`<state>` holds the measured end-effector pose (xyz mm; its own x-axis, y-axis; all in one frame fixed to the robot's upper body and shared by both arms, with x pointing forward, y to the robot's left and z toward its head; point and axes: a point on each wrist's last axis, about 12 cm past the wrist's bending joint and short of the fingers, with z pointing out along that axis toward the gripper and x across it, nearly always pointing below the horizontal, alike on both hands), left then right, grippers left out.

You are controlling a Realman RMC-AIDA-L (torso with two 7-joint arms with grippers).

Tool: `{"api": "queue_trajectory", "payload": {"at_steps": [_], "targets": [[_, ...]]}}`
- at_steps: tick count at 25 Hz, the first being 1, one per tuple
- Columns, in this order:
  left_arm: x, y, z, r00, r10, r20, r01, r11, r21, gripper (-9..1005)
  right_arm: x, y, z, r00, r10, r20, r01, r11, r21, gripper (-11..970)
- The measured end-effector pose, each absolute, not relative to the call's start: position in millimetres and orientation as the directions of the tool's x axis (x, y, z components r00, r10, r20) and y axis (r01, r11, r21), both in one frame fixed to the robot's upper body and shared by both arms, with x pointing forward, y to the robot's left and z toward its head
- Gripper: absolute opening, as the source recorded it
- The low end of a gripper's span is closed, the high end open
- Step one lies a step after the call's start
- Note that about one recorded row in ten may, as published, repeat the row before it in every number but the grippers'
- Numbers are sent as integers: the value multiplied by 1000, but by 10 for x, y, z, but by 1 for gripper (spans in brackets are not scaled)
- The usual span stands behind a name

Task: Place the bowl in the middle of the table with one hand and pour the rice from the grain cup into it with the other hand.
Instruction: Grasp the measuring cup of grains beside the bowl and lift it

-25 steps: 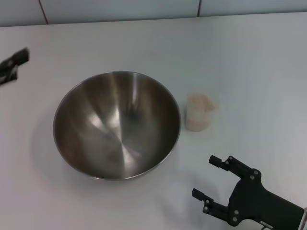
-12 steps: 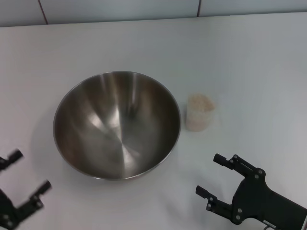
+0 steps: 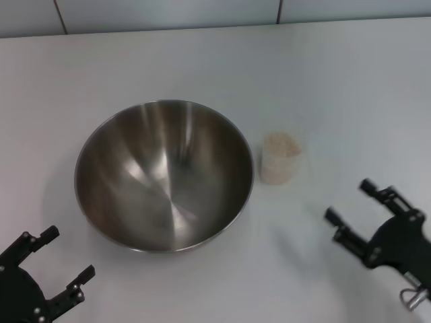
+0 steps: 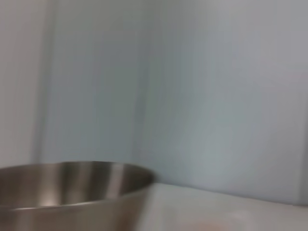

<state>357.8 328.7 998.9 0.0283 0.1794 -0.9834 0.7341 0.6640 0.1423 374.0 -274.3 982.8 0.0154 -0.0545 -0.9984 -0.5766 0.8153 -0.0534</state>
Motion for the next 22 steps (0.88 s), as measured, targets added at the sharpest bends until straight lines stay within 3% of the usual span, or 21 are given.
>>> {"api": "queue_trajectory", "payload": {"at_steps": [3,10,22], "targets": [[3593,3279,9990,22,172,-985,736,664,132,802,3783,-2829,9796,-15,-45,-999,-459,888,-33,772],[3590,3276,9986,17,168,-986,736,665,126,802,3945,-2758,9751,-19,-123,-992,-364,925,-108,772],[3571,3272,9981,7,162,-987,740,662,114,802,4201,-2608,9787,-12,-130,-991,-340,933,-119,773]]}}
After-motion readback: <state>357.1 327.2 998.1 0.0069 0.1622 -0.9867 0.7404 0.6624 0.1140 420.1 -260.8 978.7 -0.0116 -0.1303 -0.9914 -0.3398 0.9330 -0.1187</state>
